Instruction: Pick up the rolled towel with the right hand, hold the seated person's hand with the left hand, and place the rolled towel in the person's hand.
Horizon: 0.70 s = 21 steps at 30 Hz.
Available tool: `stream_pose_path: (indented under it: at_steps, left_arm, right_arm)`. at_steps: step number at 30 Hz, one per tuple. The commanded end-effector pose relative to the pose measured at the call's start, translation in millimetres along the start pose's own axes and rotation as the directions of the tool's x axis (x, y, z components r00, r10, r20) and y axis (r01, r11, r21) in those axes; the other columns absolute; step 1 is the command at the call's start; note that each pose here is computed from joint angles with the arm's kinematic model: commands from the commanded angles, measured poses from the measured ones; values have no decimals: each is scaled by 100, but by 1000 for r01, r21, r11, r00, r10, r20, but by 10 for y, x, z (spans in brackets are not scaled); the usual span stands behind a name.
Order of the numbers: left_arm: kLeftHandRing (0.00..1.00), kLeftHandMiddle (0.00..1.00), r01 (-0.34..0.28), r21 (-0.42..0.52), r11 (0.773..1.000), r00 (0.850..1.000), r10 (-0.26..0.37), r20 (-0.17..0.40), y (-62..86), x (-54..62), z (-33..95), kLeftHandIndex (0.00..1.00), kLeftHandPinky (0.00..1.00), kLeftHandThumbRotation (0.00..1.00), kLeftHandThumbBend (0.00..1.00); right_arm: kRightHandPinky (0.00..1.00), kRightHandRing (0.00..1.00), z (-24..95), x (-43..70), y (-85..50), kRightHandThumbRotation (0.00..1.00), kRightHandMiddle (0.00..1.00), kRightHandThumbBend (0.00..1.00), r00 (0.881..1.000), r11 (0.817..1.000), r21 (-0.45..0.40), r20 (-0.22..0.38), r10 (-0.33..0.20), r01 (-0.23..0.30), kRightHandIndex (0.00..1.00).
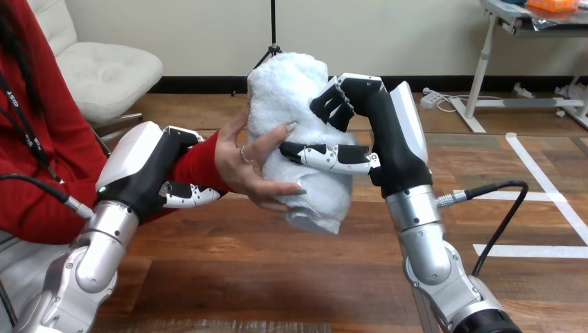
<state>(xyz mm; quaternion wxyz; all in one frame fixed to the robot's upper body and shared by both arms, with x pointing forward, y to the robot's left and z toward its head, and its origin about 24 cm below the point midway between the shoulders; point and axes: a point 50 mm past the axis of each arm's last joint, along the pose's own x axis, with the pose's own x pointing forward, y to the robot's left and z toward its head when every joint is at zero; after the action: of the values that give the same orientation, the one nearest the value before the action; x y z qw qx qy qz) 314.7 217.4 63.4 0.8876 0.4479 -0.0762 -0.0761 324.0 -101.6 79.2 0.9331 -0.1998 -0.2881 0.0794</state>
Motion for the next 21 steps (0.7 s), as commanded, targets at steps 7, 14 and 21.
stream_pose_path:
  at_steps: [7,14,21]
  left_arm:
    - [28,35,-157,-85,984,972,169,160,352,274,433,40,22,0,44]
    - [28,35,-154,-85,984,973,166,160,340,269,425,39,22,0,45]
    - [28,35,-151,-85,985,974,163,156,324,261,419,39,22,0,45]
  right_arm:
    - [24,29,219,130,82,0,34,77,995,998,47,94,34,-39,37]
    - [24,29,205,116,80,0,34,77,996,998,55,81,39,-44,37]
    - [24,29,193,97,74,0,33,77,996,997,60,75,47,-51,37]
